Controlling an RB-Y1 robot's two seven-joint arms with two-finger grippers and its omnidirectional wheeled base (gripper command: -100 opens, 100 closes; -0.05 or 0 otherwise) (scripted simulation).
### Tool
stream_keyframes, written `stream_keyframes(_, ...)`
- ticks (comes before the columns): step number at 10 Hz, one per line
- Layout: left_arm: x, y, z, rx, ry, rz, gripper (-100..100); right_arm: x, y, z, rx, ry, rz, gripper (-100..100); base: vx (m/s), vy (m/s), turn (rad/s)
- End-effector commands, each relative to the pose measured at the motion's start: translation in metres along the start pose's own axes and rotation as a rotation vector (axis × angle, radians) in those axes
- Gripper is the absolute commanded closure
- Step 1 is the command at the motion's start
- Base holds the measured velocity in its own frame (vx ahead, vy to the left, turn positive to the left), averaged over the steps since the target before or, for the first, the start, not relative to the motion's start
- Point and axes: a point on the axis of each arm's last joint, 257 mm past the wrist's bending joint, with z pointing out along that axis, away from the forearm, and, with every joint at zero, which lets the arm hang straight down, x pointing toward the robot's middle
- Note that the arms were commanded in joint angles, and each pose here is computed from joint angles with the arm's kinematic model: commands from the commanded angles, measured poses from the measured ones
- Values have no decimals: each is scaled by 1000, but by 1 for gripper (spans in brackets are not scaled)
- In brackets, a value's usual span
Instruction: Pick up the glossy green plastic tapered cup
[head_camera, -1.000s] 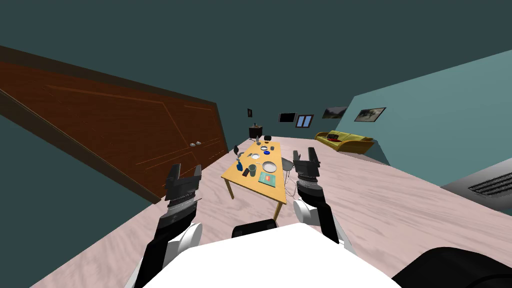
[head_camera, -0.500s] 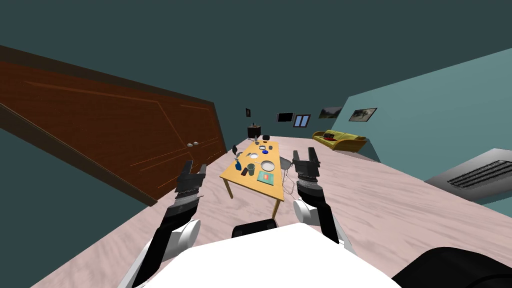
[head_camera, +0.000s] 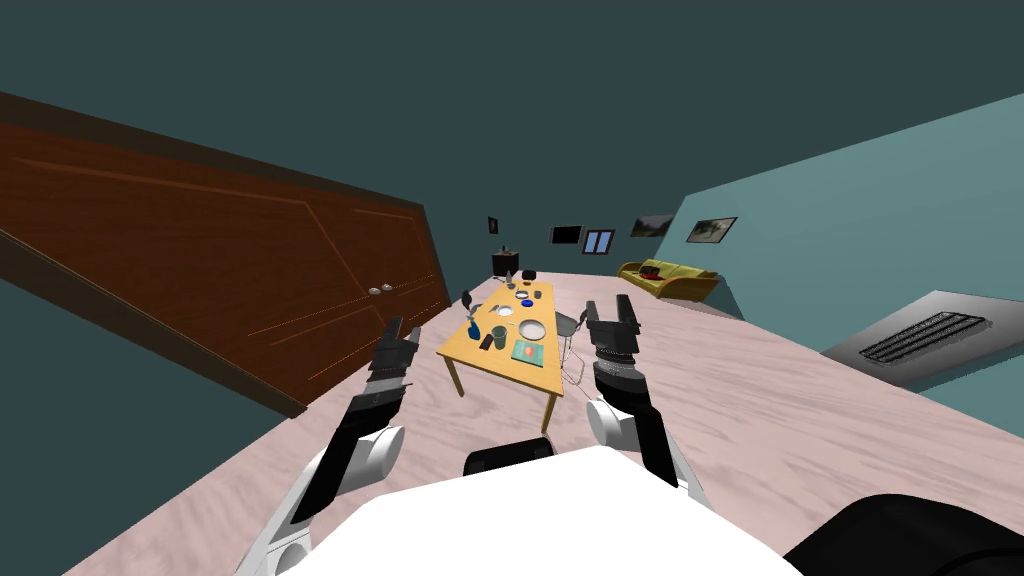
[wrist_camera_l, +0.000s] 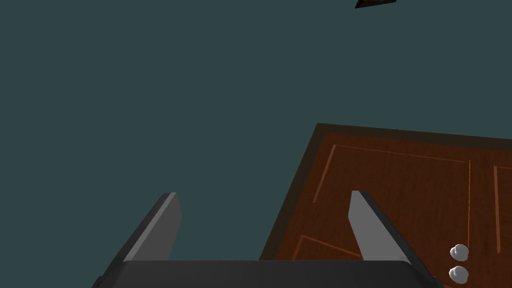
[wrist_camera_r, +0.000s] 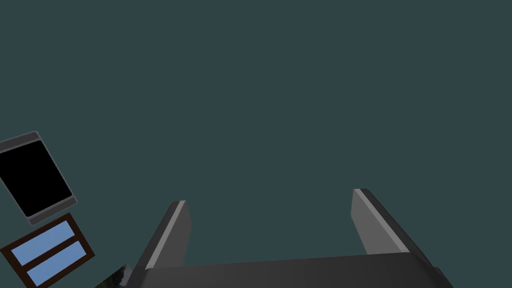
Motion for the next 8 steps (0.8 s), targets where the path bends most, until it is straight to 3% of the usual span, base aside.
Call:
stream_keyframes(1, -1, 15, 7, -42, 9, 16, -100, 0, 0, 0, 0, 0, 0, 0, -37, -7, -58)
stream_keyframes(8, -8, 70, 31, -197, 21, 71, -100, 0, 0, 0, 0, 0, 0, 0, -33, -12, -59)
